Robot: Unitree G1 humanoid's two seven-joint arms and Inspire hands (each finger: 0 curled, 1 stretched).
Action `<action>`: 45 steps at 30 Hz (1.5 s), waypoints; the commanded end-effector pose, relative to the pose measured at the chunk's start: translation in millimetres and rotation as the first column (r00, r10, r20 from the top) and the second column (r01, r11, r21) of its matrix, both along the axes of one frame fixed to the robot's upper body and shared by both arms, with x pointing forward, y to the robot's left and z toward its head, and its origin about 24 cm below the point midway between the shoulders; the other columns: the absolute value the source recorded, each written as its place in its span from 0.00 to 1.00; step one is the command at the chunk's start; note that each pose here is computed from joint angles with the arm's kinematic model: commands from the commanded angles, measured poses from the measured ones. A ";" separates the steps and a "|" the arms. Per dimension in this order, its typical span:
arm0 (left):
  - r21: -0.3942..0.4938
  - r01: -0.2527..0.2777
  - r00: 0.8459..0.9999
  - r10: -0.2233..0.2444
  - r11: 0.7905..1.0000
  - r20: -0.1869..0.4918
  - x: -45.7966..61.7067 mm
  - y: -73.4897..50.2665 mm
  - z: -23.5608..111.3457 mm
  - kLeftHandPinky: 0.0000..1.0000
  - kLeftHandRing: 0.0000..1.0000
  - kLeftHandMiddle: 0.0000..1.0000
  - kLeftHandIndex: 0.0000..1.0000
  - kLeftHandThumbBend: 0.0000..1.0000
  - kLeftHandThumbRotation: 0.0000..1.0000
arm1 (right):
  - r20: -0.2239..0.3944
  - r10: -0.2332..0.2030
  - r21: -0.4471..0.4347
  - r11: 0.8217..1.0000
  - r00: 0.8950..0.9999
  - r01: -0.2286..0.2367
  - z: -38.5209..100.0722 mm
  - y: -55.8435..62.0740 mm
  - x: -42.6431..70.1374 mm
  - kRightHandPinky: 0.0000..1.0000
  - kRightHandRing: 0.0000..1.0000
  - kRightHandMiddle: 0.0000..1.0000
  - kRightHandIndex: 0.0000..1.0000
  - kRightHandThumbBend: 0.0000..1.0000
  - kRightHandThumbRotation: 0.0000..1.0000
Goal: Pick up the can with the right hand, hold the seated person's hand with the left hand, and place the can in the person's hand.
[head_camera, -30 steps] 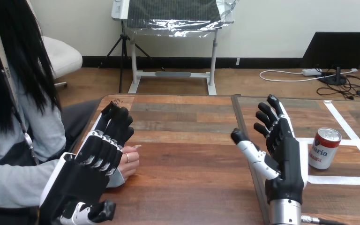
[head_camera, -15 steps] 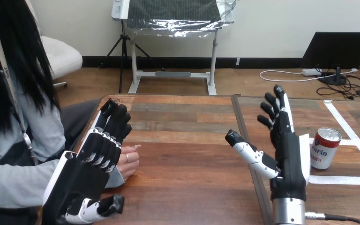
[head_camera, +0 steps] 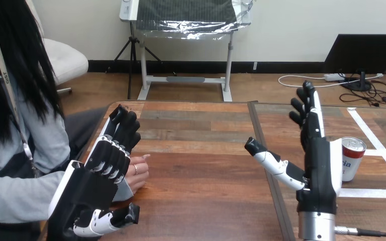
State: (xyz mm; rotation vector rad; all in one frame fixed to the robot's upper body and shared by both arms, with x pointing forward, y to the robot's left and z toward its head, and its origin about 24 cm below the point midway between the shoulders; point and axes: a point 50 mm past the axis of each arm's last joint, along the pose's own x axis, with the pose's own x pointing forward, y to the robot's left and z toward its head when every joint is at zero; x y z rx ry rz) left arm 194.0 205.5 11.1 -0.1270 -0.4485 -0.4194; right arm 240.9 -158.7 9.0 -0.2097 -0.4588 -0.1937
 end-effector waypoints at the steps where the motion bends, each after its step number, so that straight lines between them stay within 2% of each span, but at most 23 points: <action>1: 0.009 0.018 0.995 -0.019 1.000 0.095 12.3 -4.0 16.9 1.00 1.00 1.00 1.00 1.00 0.40 | 0.111 -0.012 -0.020 1.000 0.994 0.014 17.8 -4.4 2.2 0.90 0.93 0.96 0.98 1.00 0.47; 7: 0.010 0.019 0.995 -0.020 1.000 0.097 12.6 -3.7 16.5 1.00 1.00 1.00 1.00 1.00 0.40 | 0.149 -0.042 -0.017 0.999 0.988 0.045 20.7 -10.7 -2.7 0.91 0.94 0.95 0.98 1.00 0.45; 16: 0.010 0.018 0.995 -0.019 1.000 0.094 12.1 -3.0 16.4 1.00 1.00 1.00 1.00 1.00 0.40 | 0.220 -0.097 -0.038 0.993 0.971 0.108 27.0 -22.6 -8.2 0.91 0.93 0.95 0.98 1.00 0.43; 28: 0.010 0.019 0.996 -0.019 1.000 0.091 12.6 -3.2 16.0 1.00 1.00 1.00 1.00 1.00 0.41 | 0.293 -0.180 -0.061 0.977 0.939 0.206 33.9 -37.8 -13.3 0.91 0.92 0.94 0.97 1.00 0.43; 35: 0.002 0.025 0.996 -0.025 1.000 0.084 12.5 -3.1 15.7 1.00 1.00 1.00 1.00 1.00 0.40 | 0.331 -0.228 -0.060 0.963 0.916 0.262 37.8 -48.6 -15.8 0.91 0.92 0.94 0.96 1.00 0.42; 45: -0.002 0.029 0.996 -0.029 1.000 0.086 12.7 -2.2 15.5 1.00 1.00 1.00 1.00 1.00 0.40 | 0.349 -0.297 -0.051 0.941 0.889 0.334 39.5 -65.1 -16.9 0.92 0.90 0.93 0.95 1.00 0.40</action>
